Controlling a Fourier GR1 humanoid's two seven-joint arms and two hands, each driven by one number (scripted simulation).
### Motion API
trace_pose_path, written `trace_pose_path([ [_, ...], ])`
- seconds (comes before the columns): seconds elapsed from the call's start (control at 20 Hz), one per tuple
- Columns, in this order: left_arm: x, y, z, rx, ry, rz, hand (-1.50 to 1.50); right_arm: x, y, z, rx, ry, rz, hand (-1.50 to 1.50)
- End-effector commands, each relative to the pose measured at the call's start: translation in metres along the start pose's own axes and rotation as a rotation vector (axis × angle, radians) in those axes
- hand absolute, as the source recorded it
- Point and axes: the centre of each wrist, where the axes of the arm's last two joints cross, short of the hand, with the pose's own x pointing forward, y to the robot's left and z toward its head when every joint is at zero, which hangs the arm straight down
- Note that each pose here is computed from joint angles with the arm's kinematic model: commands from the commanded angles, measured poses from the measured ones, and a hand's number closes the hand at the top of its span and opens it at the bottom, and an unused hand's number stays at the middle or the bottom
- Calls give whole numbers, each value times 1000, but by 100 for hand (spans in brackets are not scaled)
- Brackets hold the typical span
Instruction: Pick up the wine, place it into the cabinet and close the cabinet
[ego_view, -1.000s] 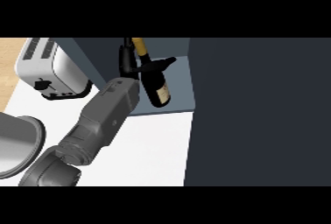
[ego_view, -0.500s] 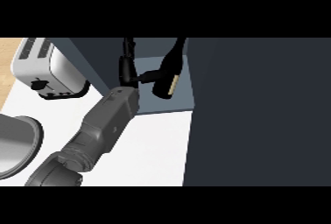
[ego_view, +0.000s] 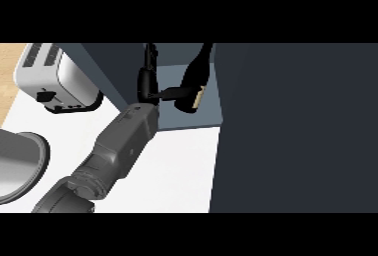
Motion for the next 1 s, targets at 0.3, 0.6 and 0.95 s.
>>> trace_pose_path([
  [0.3,-3,2,3,-26,49,71,-150,5,1,1,2,-9,-19,-150],
  [0.6,-12,9,12,-9,51,143,-150,1,5,10,35,-10,-40,-150],
  [0.95,-17,10,21,-41,58,186,-150,8,11,10,-1,2,-24,-150],
])
